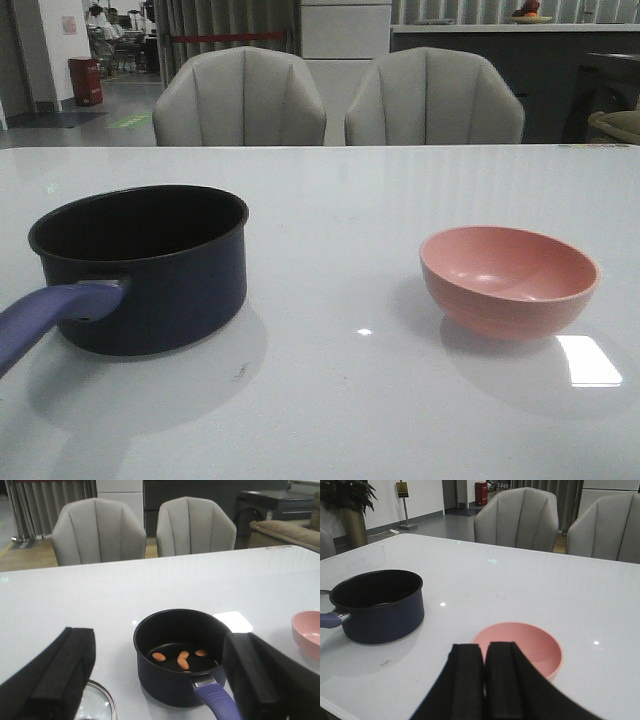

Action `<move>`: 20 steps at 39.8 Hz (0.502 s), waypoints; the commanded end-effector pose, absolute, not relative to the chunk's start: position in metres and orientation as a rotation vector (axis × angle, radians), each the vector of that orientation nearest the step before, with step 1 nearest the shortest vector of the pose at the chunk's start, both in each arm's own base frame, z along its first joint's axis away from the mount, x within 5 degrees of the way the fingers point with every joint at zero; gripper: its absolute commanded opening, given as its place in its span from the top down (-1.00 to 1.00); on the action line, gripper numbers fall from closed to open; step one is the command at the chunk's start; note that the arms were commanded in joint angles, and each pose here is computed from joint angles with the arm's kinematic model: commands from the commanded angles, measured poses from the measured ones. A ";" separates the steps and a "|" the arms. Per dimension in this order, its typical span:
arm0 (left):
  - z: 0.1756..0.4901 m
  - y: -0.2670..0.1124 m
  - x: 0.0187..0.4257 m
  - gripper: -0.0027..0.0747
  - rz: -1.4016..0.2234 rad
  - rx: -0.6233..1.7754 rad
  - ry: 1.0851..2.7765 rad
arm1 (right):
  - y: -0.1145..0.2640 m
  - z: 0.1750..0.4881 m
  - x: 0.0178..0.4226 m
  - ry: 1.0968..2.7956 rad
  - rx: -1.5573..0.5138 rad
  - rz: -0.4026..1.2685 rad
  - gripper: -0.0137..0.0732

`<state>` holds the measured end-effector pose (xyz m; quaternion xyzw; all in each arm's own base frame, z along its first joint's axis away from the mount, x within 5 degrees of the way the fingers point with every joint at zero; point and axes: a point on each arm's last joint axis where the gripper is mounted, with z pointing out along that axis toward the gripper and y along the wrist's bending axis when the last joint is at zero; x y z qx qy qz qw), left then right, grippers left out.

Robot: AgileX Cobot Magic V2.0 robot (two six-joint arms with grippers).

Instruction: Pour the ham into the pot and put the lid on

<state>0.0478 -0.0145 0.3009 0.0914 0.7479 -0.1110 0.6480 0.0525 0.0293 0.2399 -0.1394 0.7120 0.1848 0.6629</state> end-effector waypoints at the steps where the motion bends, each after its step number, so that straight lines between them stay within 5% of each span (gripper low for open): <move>1: 0.320 -0.016 0.067 -0.54 -0.256 0.111 1.740 | 0.027 0.254 0.054 1.532 -0.280 0.406 0.31; 20: 0.320 0.003 0.181 -0.54 -0.055 -0.226 2.207 | 0.027 0.254 0.054 1.532 -0.280 0.406 0.31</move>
